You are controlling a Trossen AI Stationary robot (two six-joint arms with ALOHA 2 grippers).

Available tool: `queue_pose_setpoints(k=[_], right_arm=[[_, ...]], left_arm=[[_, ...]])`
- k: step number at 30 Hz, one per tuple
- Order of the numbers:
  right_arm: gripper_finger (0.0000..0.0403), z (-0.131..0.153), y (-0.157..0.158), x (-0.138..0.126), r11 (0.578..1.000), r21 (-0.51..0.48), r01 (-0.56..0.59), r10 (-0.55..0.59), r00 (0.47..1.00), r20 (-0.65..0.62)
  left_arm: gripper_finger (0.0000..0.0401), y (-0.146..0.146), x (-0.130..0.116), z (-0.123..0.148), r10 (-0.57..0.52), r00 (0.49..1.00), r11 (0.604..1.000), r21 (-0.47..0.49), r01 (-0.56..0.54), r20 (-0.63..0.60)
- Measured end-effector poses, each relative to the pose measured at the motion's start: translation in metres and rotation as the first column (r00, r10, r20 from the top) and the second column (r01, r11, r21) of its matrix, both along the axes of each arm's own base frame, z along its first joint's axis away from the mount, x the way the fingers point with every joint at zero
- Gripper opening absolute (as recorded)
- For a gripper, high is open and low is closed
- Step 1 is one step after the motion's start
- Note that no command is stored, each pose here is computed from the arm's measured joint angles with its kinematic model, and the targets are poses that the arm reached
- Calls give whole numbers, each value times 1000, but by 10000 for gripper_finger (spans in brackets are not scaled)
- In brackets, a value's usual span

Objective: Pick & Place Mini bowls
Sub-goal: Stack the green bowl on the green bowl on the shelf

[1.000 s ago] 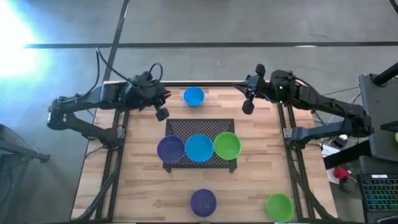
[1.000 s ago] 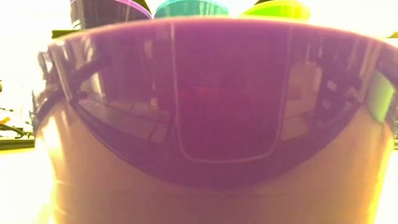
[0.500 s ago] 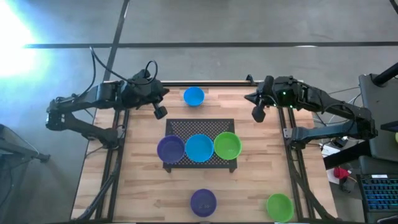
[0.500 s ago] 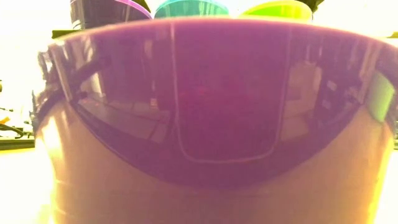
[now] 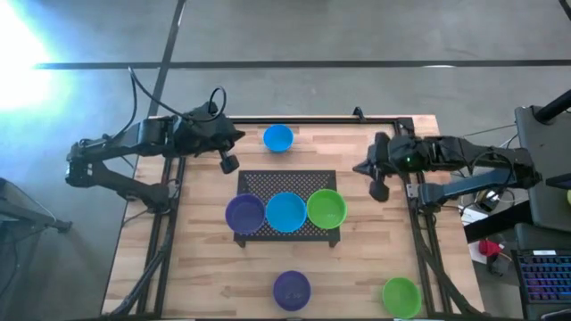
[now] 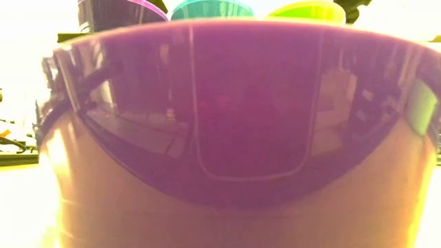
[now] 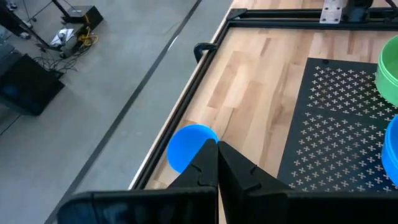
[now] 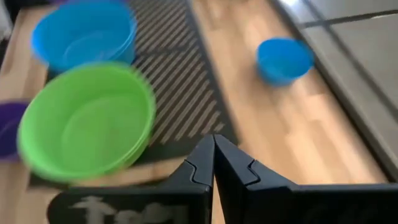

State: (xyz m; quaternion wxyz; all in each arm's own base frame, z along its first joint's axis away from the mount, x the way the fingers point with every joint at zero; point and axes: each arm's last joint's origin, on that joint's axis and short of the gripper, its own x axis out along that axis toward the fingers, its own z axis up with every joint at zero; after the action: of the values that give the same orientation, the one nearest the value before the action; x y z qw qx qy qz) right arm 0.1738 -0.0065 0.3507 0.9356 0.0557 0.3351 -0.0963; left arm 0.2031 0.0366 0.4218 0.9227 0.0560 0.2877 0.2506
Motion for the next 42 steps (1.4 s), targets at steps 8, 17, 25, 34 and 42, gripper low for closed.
queue_pose_setpoints(k=[8,17,25,34,42], right_arm=[[8,-16,29,-11,993,102,-58,73,985,-156],[8,-23,62,-29,973,208,-103,157,952,-264],[8,-26,90,-42,912,317,-261,359,882,-305],[8,-41,120,-42,886,332,-323,443,802,-400],[8,-59,150,-41,890,324,-320,448,740,-501]], left_arm=[[0,0,0,0,0,1000,1000,0,0,0],[0,0,0,0,-1,1000,1000,0,1,0],[0,0,0,0,-2,1000,1000,0,2,-1],[0,0,0,0,-2,1000,1000,0,2,0],[0,0,1,1,-1,1000,1000,-1,1,14]])
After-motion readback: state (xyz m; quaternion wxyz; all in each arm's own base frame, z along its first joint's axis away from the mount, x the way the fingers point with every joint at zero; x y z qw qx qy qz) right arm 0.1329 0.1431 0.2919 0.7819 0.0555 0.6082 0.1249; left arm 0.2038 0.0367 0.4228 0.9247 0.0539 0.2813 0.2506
